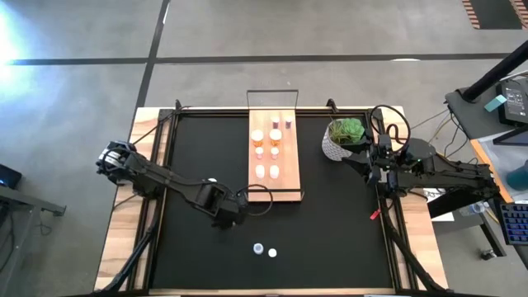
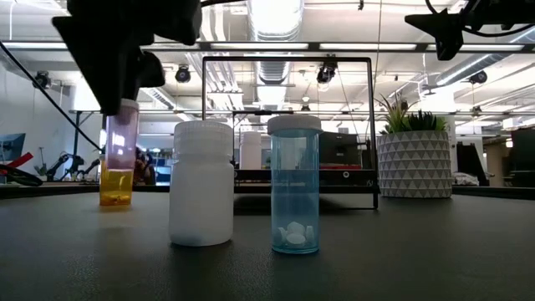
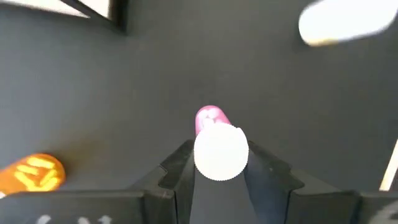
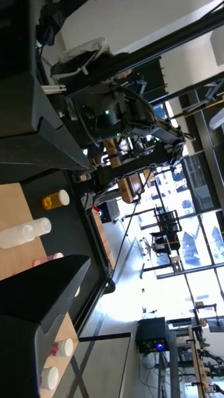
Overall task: Pick and place medicine bottles onto shelf by color
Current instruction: Move the pink pill bottle to the bottom middle of the table
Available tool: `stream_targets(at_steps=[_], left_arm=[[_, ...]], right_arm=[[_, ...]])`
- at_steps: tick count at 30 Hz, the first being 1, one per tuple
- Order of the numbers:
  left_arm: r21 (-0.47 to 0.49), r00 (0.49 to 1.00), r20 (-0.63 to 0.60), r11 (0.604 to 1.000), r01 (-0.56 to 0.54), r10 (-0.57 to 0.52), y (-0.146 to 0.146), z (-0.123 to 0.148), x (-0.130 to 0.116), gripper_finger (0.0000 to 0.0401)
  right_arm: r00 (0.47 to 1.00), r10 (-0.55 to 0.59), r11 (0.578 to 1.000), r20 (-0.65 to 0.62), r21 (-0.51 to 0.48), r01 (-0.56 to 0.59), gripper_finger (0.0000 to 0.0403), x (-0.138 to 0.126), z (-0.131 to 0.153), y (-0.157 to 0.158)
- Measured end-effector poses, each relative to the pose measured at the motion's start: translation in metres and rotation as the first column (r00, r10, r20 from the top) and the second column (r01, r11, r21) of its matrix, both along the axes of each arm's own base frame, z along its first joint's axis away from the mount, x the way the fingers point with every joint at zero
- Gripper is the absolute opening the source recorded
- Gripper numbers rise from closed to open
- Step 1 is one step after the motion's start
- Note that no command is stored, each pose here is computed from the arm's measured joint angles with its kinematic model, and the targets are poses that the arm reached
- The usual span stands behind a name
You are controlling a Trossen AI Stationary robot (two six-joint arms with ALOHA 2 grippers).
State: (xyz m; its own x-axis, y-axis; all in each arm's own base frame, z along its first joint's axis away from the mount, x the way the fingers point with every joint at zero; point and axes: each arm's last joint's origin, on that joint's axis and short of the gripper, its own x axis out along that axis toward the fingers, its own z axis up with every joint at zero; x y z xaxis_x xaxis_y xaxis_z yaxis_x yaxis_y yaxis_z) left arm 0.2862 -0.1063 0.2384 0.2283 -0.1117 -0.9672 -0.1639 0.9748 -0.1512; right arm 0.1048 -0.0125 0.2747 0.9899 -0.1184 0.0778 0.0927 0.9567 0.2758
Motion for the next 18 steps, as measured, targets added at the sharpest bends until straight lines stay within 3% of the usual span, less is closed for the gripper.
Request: stream_targets(at_steps=[8, 18], left_arm=[[0.027, 0.958, 0.030, 0.958, 0.285, -0.285, -0.003, 0.002, 0.002, 0.0104], [0.077, 0.888, 0.090, 0.892, 0.445, -0.451, -0.008, 0.004, 0.013, 0.0105]], right_arm=[[1.000, 0.000, 1.000, 0.000, 0.000, 0.000, 0.0226, 0.000, 0.000, 0.000], [1.000, 0.000, 1.000, 0.000, 0.000, 0.000, 0.0226, 0.000, 0.000, 0.000]])
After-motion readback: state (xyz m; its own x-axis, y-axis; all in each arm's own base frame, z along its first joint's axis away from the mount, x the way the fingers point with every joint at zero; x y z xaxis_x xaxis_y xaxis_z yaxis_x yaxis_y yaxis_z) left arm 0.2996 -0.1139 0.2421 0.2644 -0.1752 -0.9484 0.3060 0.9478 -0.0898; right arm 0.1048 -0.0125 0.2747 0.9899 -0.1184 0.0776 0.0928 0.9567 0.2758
